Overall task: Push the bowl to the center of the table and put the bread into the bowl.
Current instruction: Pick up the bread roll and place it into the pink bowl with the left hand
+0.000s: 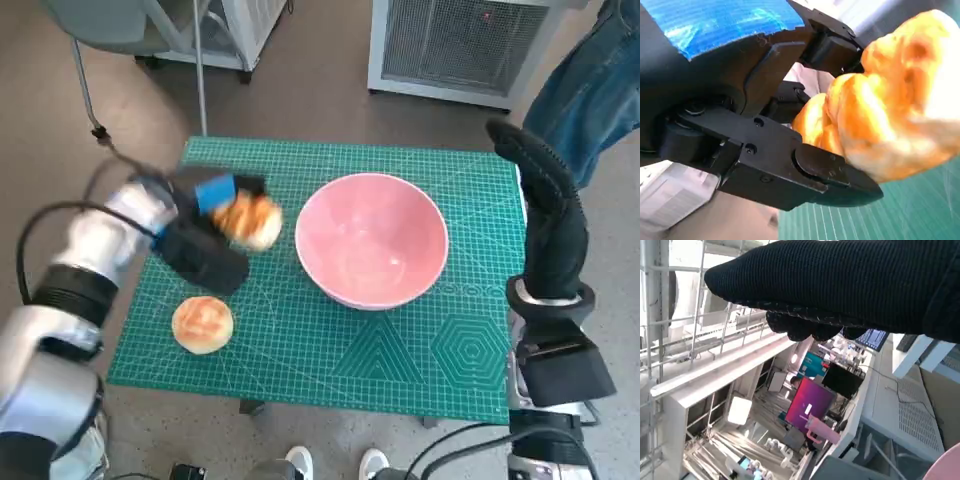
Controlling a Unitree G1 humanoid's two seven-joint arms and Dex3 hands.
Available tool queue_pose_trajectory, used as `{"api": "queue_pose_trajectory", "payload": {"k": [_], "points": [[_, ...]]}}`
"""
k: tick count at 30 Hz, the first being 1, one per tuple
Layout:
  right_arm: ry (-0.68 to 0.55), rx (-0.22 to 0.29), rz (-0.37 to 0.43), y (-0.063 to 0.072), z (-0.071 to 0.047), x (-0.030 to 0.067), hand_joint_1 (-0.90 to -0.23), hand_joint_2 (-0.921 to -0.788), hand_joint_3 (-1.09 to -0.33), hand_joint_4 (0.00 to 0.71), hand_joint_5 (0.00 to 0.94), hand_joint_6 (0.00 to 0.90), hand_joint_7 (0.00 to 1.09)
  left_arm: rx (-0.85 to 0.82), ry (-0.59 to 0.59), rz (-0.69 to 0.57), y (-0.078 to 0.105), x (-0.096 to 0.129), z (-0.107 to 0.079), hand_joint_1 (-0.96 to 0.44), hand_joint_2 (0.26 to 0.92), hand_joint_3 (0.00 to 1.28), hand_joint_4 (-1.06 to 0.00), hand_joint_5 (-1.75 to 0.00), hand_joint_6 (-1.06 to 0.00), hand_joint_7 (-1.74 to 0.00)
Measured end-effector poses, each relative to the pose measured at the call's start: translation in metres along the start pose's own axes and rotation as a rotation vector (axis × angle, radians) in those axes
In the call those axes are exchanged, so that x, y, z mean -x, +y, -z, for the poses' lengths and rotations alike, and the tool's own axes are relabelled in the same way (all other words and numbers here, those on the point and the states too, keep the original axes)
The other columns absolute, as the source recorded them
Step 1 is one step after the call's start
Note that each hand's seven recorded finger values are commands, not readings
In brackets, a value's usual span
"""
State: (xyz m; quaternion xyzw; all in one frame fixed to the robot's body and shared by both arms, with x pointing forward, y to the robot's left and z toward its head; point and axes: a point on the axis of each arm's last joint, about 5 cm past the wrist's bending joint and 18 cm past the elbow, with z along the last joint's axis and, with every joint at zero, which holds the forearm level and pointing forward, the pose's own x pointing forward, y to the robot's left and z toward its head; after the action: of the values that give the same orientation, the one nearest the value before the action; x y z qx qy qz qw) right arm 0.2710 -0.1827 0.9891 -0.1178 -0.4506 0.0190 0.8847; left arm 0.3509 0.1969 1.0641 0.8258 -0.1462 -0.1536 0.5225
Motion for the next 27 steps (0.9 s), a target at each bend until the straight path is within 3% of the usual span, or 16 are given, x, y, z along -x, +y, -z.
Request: {"api": "queue_pose_trajectory", "payload": {"k": [7, 12, 13, 14, 15, 17, 20, 23, 25, 27], "points": [[0.001, 0.001, -0.004, 0.0, 0.0, -0.0001, -0.629, -0.921, -0.85, 0.211, 0.007, -0.001, 0.58, 0.051, 0.003, -0.282, 0.059, 0.005, 0.0, 0.0, 0.912, 0.03, -0.76, -1.06, -0.66, -1.16], [0.003, 0.001, -0.006, 0.0, 0.0, -0.0001, -0.627, -0.921, -0.853, 0.21, 0.006, -0.001, 0.57, 0.044, -0.047, -0.393, 0.079, 0.005, -0.017, 0.0, 0.909, 0.04, -0.78, -0.98, -0.66, -1.25], [0.003, 0.001, -0.006, 0.0, 0.0, -0.0001, -0.627, -0.921, -0.853, 0.21, 0.006, -0.001, 0.57, 0.039, -0.063, -0.399, 0.081, 0.004, -0.022, 0.0, 0.842, 0.17, -0.76, -1.01, -0.64, -1.3], [0.004, 0.001, -0.006, 0.0, 0.0, -0.0001, -0.627, -0.921, -0.854, 0.21, 0.006, -0.001, 0.57, 0.034, -0.08, -0.401, 0.083, 0.003, -0.026, 0.0, 0.708, 0.44, -0.73, -1.1, -0.61, -1.4], [0.005, 0.001, -0.007, 0.0, 0.0, -0.0002, -0.627, -0.921, -0.854, 0.21, 0.006, -0.001, 0.57, 0.029, -0.097, -0.4, 0.084, 0.002, -0.03, 0.0, 0.638, 0.58, -0.7, -1.19, -0.6, -1.41], [0.006, 0.0, -0.009, 0.0, 0.0, -0.0003, -0.626, -0.921, -0.855, 0.21, 0.006, -0.001, 0.57, 0.018, -0.139, -0.39, 0.086, -0.001, -0.04, 0.0, 0.628, 0.61, -0.67, -1.27, -0.6, -1.35], [0.007, 0.0, -0.011, 0.0, 0.0, -0.0004, -0.624, -0.921, -0.855, 0.21, 0.006, -0.001, 0.57, 0.007, -0.19, -0.353, 0.086, -0.005, -0.051, 0.0, 0.547, 0.79, -0.65, -1.32, -0.57, -1.46], [0.004, 0.001, -0.013, 0.0, 0.0, -0.0006, -0.623, -0.921, -0.855, 0.21, 0.005, -0.001, 0.57, -0.016, -0.235, -0.315, 0.084, -0.01, -0.063, 0.0, 0.547, 0.79, -0.66, -1.31, -0.54, -1.48], [0.003, 0.001, -0.013, 0.0, 0.0, -0.0006, -0.623, -0.921, -0.855, 0.21, 0.006, -0.001, 0.57, -0.027, -0.268, -0.3, 0.082, -0.014, -0.071, 0.0, 0.687, 0.53, -0.68, -1.25, -0.55, -1.35], [0.002, 0.002, -0.013, 0.0, -0.001, -0.0008, -0.623, -0.921, -0.854, 0.211, 0.006, -0.001, 0.57, -0.028, -0.299, -0.286, 0.08, -0.017, -0.077, 0.0, 0.748, 0.41, -0.69, -1.21, -0.56, -1.3]]}}
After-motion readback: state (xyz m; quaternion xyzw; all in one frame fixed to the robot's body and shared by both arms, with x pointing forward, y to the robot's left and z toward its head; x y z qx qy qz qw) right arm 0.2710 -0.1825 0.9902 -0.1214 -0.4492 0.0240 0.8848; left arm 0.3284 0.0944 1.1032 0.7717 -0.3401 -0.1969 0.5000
